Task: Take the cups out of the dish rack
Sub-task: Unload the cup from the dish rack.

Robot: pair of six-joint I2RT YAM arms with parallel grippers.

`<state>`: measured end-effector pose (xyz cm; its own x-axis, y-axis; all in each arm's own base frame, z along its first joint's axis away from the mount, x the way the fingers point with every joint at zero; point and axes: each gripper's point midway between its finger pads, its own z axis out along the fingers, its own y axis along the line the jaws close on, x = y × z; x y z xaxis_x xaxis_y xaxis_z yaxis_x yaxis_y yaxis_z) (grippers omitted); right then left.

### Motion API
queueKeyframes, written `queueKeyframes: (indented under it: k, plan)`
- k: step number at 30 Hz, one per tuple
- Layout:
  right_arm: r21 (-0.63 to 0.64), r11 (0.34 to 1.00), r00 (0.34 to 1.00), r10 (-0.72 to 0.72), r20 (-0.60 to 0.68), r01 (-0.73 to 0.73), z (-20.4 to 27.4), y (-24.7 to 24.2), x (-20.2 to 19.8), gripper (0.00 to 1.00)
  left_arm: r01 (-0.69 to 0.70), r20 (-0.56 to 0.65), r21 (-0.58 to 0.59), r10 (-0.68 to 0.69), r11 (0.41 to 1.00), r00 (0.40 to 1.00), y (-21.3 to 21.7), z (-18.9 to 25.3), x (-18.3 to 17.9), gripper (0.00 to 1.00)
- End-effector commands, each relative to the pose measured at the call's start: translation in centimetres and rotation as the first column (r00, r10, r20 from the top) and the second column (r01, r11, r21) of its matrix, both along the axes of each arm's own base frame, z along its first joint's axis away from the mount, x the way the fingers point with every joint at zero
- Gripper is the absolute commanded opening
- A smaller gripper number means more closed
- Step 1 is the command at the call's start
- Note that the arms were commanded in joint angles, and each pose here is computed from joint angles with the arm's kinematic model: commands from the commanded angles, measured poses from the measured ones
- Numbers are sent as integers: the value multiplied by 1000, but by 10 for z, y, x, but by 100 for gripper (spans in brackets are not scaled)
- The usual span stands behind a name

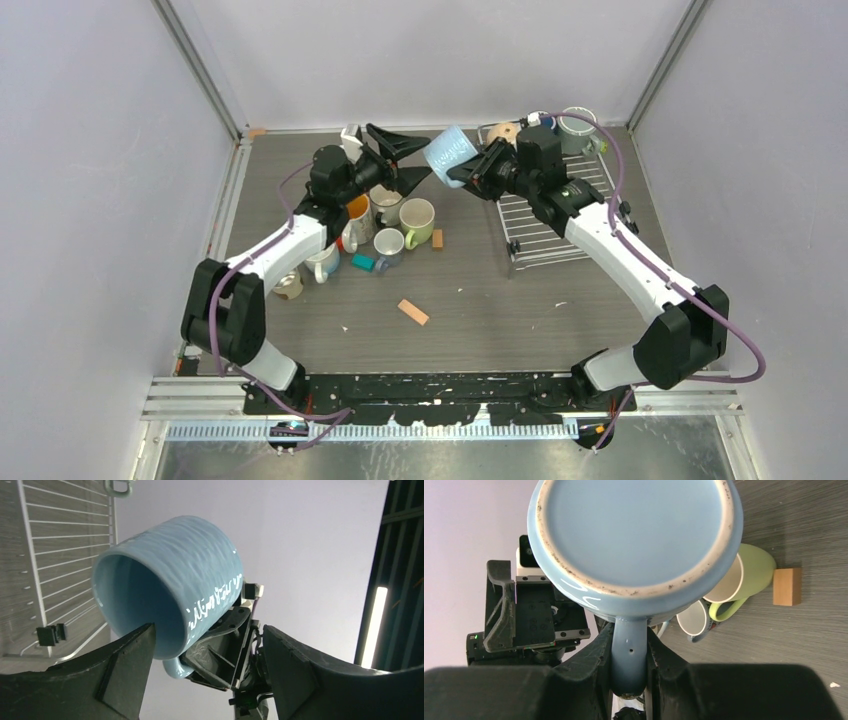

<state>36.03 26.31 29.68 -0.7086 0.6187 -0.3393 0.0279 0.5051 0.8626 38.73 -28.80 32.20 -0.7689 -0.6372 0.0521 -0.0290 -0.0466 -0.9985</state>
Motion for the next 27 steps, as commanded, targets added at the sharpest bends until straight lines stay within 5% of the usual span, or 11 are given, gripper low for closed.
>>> queueKeyframes:
  k: [1, 21, 27]
  plan:
    - [157, 984, 969, 39, 245, -79, 82, 18, -5, 1, -15, 81, -107, 24, 994, 996, 4, 33, 4, 76]
    - [216, 966, 954, 72, 291, -139, 77, 39, -18, 1, 19, 120, -261, 13, 965, 993, 8, 66, 2, 31]
    - [229, 962, 954, 78, 291, -148, 75, 40, -20, 1, 27, 156, -287, 19, 958, 988, 10, 79, -2, 9]
